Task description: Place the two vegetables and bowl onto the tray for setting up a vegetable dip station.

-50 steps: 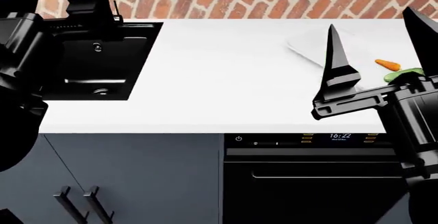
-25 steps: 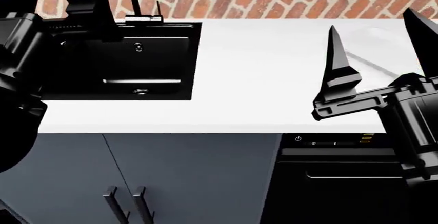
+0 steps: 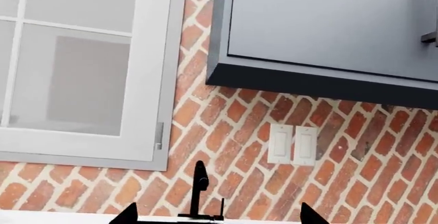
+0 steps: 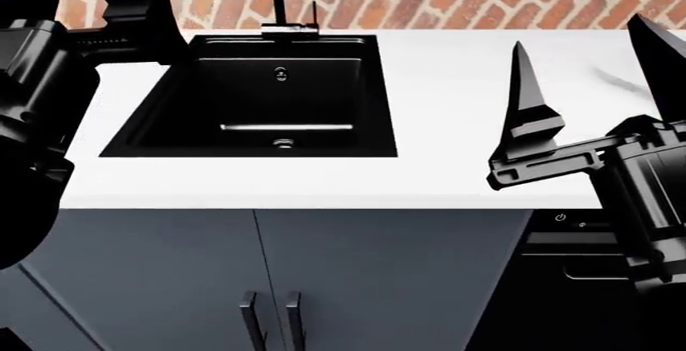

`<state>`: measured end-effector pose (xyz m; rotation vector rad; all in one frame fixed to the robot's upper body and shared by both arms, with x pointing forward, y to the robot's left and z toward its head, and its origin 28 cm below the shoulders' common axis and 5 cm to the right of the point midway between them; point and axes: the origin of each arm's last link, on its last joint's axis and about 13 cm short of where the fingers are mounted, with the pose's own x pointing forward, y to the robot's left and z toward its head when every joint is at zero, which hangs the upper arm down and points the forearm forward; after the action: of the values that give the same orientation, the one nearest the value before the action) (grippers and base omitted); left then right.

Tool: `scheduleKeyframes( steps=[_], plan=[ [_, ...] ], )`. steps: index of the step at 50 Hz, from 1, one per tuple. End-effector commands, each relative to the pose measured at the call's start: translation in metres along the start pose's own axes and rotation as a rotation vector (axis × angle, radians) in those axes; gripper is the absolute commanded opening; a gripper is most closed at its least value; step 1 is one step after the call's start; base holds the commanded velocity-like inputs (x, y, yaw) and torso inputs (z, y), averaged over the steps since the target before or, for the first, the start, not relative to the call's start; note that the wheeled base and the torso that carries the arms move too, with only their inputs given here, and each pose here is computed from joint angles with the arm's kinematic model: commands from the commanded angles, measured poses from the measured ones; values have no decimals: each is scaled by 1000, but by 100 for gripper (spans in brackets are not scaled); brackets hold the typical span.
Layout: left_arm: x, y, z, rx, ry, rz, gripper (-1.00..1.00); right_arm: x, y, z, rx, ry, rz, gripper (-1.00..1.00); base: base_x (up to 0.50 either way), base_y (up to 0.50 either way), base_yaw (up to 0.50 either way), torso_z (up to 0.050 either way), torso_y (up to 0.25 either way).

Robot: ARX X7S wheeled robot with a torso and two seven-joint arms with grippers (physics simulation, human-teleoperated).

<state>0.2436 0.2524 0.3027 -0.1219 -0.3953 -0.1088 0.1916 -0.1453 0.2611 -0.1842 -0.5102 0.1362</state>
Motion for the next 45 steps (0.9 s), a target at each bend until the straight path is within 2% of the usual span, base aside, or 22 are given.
scheduleKeyframes(
  steps=[1,17,32,45],
  plan=[
    [1,0,0,-11,-6,1,100,0,0,1,6,0,11,100,-8,500,0,0,0],
    [1,1,0,-11,-4,3,100,-1,1,-1,11,2,12,100,-138,500,0,0,0],
    [0,1,-1,-23,-3,4,100,0,4,-1,51,-33,-10,100,-194,500,0,0,0],
    [0,2,-3,-24,0,4,100,0,4,-2,46,-32,-4,100,-16,500,0,0,0]
  ],
)
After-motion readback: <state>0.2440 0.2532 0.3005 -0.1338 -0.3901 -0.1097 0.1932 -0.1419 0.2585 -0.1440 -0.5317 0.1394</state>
